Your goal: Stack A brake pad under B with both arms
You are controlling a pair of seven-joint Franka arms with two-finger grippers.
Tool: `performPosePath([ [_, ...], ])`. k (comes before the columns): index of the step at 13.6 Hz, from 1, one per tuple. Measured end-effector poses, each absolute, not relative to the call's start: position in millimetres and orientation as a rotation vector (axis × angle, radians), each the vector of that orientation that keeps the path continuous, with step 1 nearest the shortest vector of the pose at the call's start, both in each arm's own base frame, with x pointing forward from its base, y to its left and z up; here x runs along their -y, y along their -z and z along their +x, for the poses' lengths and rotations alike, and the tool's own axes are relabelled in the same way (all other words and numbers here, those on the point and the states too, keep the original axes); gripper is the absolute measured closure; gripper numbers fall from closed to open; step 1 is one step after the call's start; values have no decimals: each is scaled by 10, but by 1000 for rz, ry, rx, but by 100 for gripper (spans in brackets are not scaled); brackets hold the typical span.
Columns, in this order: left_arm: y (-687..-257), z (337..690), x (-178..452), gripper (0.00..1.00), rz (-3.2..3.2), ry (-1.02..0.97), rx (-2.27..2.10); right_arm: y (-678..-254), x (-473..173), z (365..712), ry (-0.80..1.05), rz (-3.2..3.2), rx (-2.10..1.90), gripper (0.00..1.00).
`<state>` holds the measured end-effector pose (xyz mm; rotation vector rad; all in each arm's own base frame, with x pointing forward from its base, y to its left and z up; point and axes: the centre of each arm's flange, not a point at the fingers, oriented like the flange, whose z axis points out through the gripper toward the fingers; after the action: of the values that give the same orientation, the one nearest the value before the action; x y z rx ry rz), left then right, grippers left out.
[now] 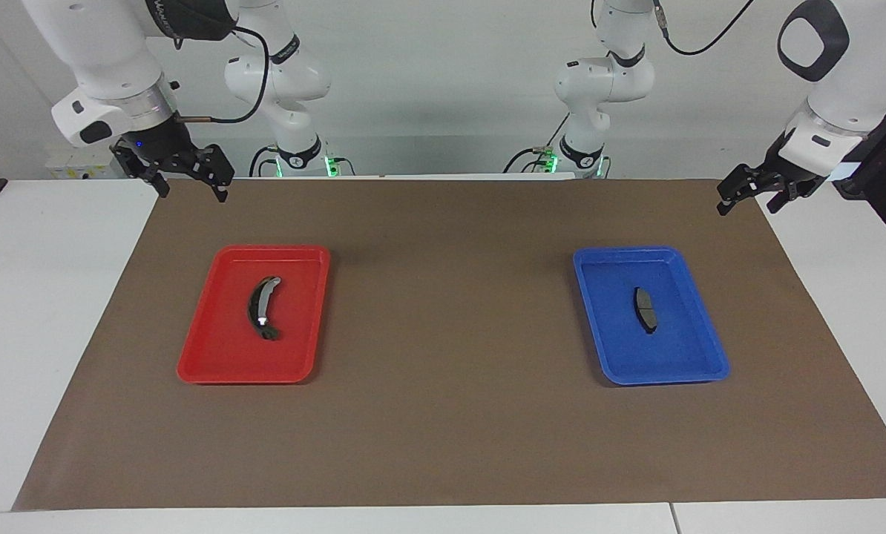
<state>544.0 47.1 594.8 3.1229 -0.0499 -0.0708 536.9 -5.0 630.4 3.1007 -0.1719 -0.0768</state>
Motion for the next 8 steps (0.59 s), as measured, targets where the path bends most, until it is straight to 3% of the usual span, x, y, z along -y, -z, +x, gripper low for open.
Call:
performPosePath([
  [4,-5742,5462,-468,0,3128,-22,53,-6207,48,5400,39,3103,170,0],
  [8,-5109,5393,-369,0,3126,-58,90,-5522,11,5393,-52,3134,167,0],
])
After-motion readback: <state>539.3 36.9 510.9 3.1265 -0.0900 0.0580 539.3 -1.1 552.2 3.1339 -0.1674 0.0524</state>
